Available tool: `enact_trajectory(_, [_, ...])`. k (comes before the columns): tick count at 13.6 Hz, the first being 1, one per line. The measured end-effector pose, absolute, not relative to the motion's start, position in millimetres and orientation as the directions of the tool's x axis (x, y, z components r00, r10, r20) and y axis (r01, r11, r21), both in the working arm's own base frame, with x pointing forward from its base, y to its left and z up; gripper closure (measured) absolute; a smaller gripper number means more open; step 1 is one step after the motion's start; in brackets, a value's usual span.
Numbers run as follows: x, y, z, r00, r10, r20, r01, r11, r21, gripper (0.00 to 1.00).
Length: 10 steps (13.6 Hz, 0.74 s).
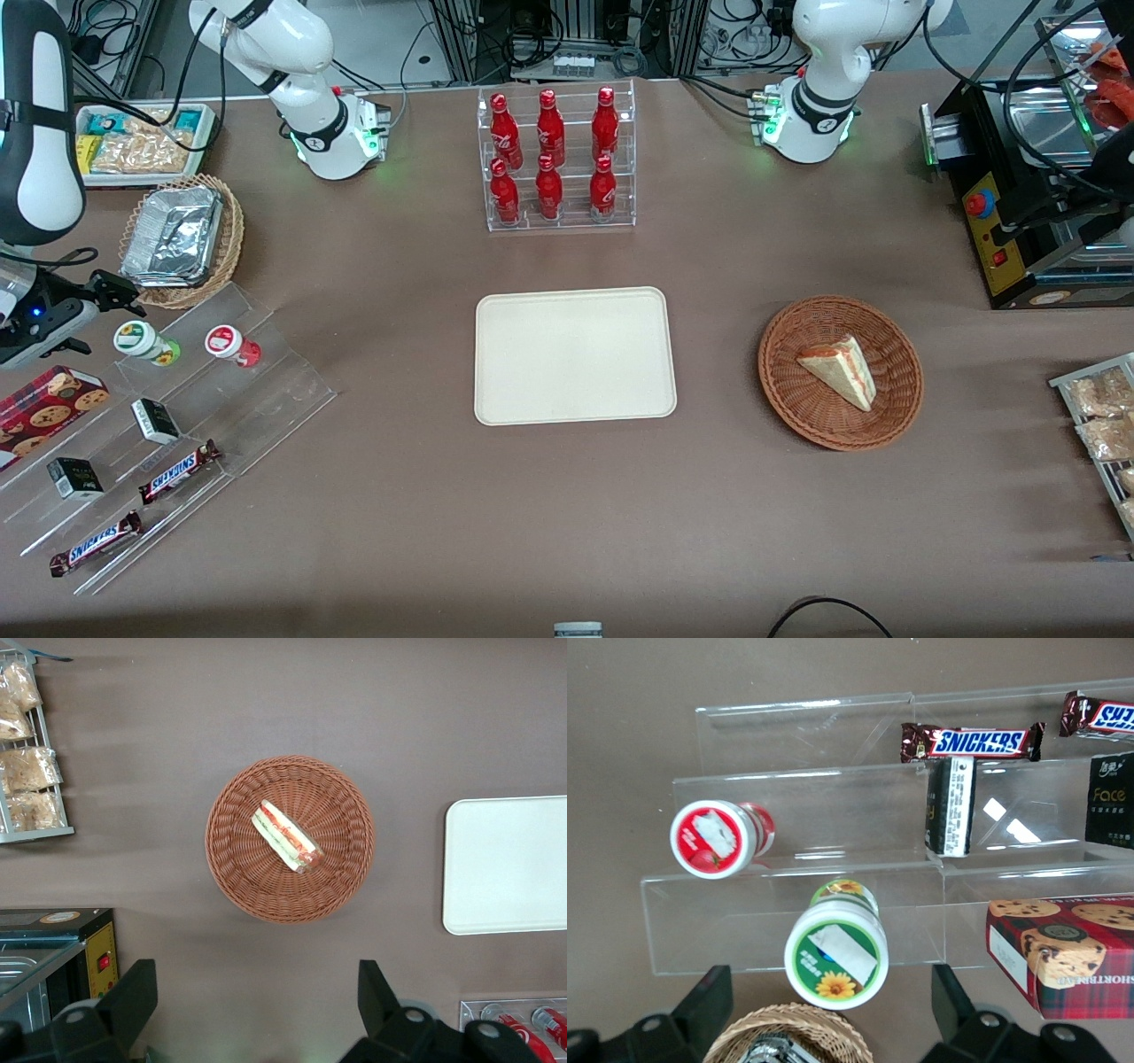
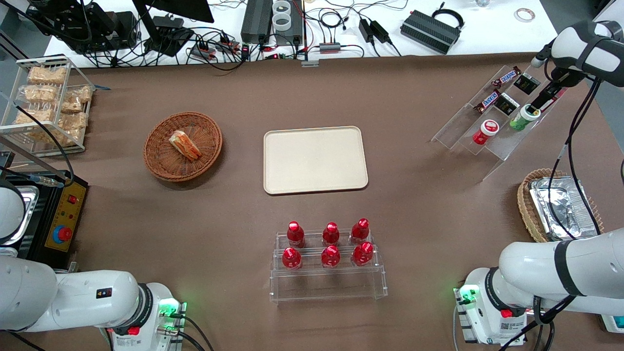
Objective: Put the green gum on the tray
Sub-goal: 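Lower the right gripper and close it around the green-lidded gum jar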
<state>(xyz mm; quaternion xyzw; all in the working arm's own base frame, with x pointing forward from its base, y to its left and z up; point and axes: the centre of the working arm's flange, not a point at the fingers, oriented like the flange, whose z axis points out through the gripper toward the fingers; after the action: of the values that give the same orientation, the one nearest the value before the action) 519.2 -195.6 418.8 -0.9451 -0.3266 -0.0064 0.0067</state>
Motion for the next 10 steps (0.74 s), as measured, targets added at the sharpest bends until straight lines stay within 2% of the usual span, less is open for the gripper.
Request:
enact_trajectory(8, [511,-200,381,0.8,0.599,0.035,0.6,-0.799,-0.035,0.0])
enact_trajectory(10, [509,-199,376,0.8,0.598,0.036,0.599,-0.8,-0.033,0.04])
